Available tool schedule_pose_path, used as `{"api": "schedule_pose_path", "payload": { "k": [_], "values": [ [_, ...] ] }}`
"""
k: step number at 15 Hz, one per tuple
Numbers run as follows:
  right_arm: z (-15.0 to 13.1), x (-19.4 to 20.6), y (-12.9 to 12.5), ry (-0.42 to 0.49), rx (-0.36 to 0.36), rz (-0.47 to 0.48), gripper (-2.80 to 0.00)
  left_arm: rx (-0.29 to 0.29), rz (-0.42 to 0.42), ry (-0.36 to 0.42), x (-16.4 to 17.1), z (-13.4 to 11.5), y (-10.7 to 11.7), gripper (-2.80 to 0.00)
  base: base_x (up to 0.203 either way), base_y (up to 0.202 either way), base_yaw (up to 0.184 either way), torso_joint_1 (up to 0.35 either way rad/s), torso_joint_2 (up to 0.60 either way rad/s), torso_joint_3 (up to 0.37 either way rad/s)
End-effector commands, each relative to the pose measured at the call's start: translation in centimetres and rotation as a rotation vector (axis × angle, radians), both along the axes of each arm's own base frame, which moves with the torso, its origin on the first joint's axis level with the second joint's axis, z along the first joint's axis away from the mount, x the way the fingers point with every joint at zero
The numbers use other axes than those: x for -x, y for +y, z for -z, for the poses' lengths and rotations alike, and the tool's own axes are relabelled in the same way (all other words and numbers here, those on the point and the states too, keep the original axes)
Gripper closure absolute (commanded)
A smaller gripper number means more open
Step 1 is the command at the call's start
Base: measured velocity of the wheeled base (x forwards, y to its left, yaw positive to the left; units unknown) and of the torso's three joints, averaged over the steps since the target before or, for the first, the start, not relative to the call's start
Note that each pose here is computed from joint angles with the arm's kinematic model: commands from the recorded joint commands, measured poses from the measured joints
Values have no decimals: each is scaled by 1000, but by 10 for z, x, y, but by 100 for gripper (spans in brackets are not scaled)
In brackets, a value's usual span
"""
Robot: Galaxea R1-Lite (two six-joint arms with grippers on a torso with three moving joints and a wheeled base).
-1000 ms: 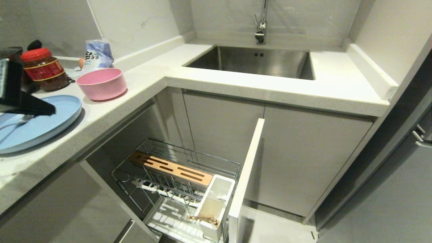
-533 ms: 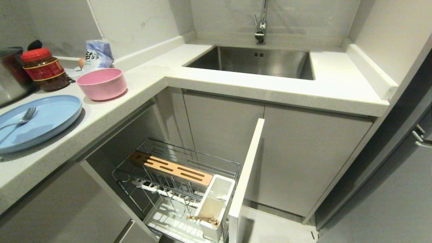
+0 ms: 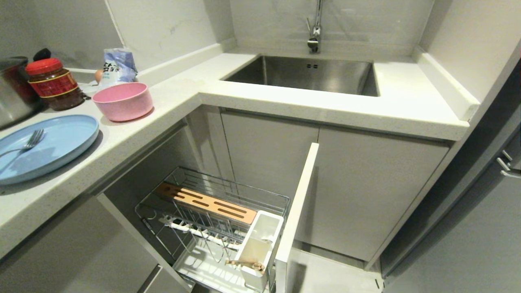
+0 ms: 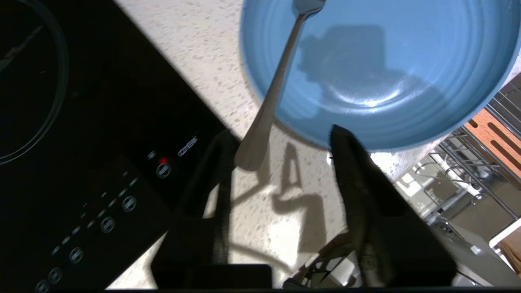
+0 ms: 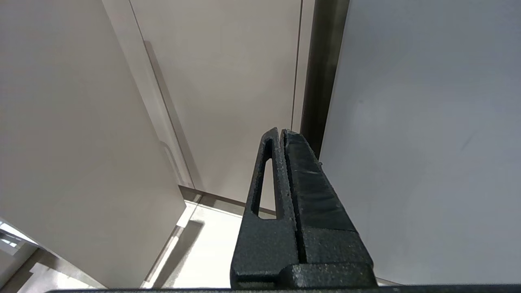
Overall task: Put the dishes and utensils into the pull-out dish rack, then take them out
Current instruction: Pick up the fork and place it in the cupboard
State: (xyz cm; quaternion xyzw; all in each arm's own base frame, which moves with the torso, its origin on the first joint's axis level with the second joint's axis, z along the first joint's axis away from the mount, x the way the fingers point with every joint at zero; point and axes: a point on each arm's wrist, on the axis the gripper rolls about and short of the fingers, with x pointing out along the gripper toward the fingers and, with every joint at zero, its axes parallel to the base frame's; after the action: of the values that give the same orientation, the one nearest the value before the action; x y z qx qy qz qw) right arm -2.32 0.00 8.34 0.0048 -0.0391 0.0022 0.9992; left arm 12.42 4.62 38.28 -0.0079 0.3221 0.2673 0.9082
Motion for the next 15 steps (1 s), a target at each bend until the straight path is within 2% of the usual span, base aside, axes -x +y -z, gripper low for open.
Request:
{"api": "schedule_pose_path", "payload": {
  "k": [1, 2, 7, 10, 13, 15],
  "values": [
    [7, -2, 0, 25, 0, -1, 0, 26, 21, 59, -25, 9, 8, -280, 0, 0, 0, 0, 0, 0],
    [7, -2, 0, 25, -1, -1, 0, 38, 59, 58, -30, 11, 9, -280, 0, 0, 0, 0, 0, 0],
    [7, -2, 0, 25, 0, -1, 0, 68, 85, 98, -53, 21, 36, -280, 0, 0, 0, 0, 0, 0],
    [7, -2, 0, 25, 0, -1, 0, 75, 94, 97, -69, 28, 44, -280, 0, 0, 0, 0, 0, 0],
    [7, -2, 0, 25, 0, -1, 0, 113, 181, 103, -76, 32, 45, -280, 0, 0, 0, 0, 0, 0],
    [7, -2, 0, 25, 0, -1, 0, 129, 194, 108, -80, 35, 47, -280, 0, 0, 0, 0, 0, 0]
  ]
}}
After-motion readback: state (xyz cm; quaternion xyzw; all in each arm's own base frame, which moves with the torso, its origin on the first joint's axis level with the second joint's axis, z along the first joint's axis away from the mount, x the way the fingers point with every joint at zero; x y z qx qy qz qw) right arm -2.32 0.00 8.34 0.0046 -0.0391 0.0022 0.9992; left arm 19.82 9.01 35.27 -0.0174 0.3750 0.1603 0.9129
